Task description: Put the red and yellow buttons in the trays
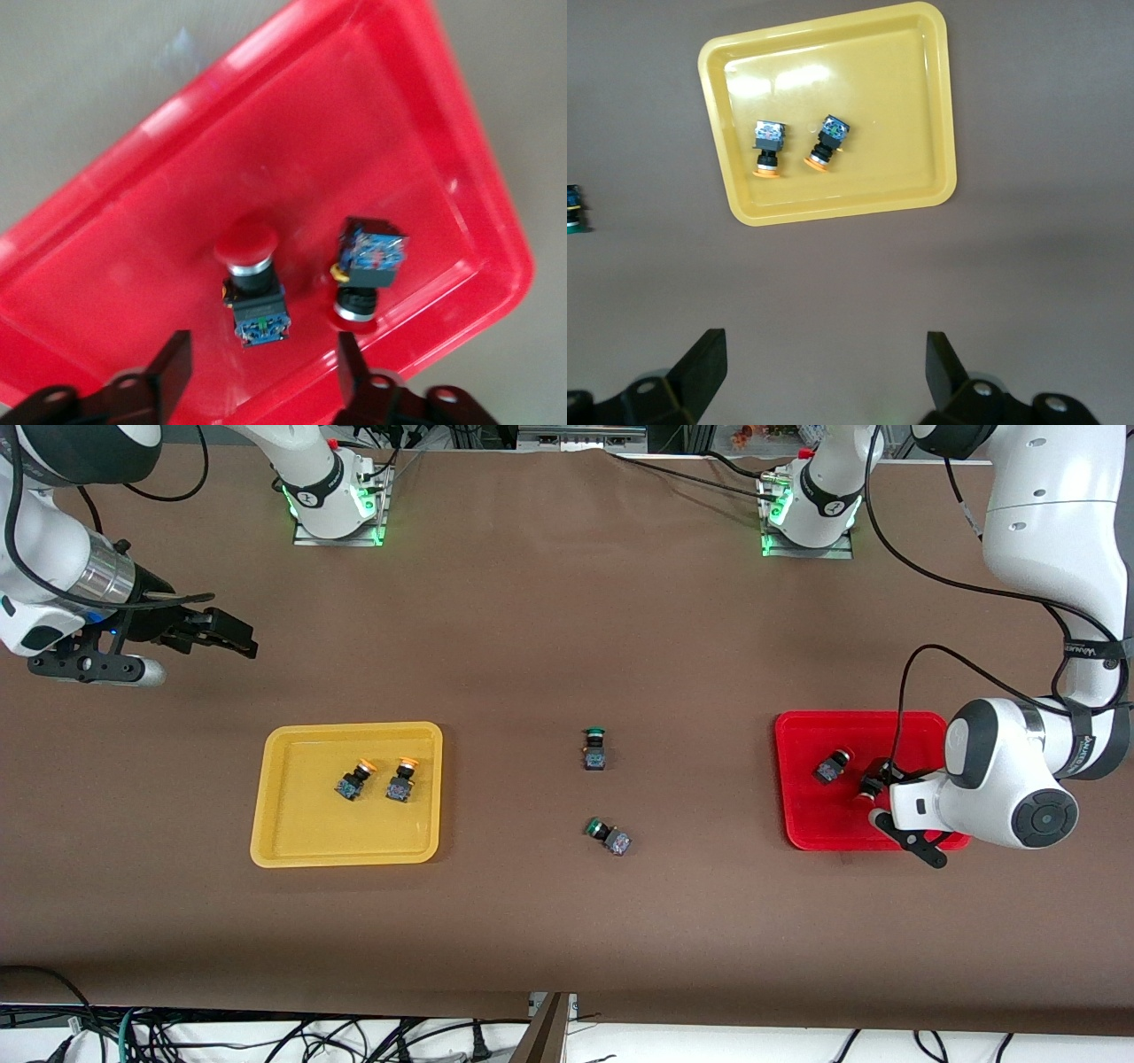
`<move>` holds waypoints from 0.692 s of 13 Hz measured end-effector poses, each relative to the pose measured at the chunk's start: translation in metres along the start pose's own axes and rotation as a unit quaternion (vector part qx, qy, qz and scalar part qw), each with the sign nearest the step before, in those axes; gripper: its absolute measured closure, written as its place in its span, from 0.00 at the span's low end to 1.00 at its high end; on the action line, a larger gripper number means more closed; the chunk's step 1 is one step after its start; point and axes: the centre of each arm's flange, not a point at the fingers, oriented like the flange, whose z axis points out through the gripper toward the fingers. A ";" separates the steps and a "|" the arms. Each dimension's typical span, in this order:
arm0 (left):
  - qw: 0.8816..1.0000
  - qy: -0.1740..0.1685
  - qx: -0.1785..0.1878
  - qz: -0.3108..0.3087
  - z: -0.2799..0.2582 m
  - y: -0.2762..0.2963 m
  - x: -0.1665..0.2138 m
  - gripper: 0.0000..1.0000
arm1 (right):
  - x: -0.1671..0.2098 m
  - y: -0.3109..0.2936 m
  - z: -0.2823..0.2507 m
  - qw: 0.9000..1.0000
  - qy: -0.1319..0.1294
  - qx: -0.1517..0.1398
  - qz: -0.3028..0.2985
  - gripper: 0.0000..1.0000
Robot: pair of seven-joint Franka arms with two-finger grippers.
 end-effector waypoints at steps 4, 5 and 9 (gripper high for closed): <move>0.998 0.025 0.033 -0.041 -0.130 0.068 -0.025 0.00 | 0.000 0.001 -0.001 1.000 0.005 -0.016 -0.006 0.00; 0.997 0.040 0.042 -0.058 -0.162 0.078 -0.042 0.00 | 0.000 0.001 -0.005 1.000 0.009 -0.016 -0.006 0.00; 0.992 0.073 0.061 -0.084 -0.260 0.112 -0.106 0.00 | 0.001 0.001 -0.029 0.999 0.034 -0.027 -0.010 0.00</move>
